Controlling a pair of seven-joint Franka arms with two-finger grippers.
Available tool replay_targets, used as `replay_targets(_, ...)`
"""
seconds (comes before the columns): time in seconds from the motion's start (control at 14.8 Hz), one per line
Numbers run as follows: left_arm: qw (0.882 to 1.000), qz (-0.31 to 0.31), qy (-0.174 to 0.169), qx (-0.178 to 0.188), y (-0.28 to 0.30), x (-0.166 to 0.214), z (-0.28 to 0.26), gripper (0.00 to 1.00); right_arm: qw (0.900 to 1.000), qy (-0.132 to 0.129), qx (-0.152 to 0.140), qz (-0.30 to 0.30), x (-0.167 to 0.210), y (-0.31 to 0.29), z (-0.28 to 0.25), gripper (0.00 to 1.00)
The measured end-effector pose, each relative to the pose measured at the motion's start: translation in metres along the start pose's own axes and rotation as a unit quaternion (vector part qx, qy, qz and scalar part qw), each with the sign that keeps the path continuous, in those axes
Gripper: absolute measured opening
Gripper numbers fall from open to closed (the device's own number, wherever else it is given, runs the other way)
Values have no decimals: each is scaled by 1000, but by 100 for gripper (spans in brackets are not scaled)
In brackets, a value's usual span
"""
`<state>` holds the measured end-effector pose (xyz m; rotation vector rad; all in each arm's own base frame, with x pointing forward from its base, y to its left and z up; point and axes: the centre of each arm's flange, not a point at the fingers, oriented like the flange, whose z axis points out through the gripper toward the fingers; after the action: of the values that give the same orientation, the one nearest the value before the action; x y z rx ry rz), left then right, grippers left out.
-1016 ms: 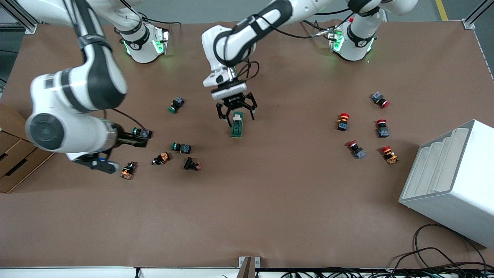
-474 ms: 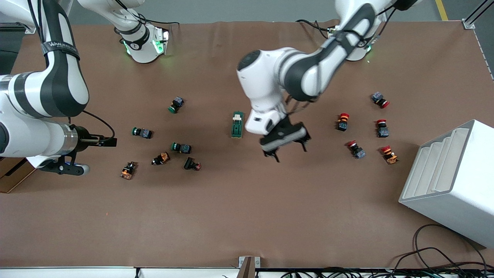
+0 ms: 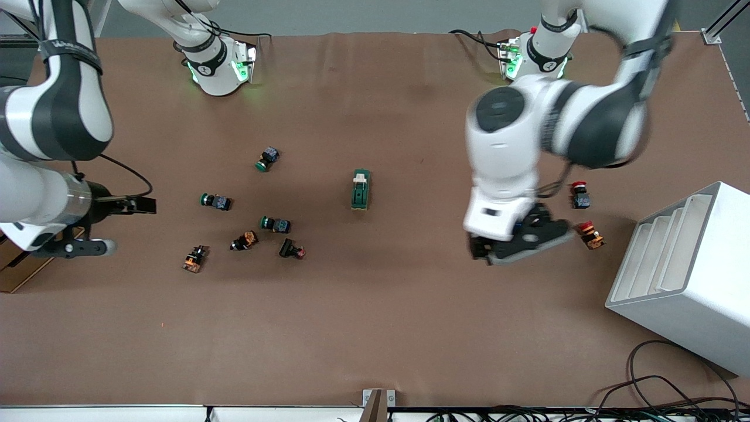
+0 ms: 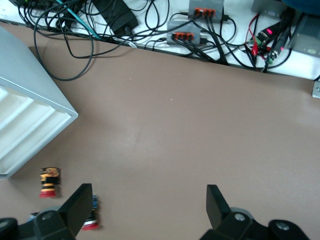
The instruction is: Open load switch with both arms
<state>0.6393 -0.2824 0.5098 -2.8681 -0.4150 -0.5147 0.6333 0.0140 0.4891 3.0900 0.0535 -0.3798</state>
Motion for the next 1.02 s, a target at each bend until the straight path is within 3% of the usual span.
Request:
replay_targets(0.41,999,31,-27,-28,-131,70,-32,100,1000,-24,4,8,-22,22,-26,100)
replay_targets(0.61,996,55,-36,-53,-188,93,-37,100,1000,-21,5,15,-29,30,-43,100)
replay_targets(1.02,987,78,-104,-94,-264,83,-83,100,1000,-16,6,18,-33,35,-56,100)
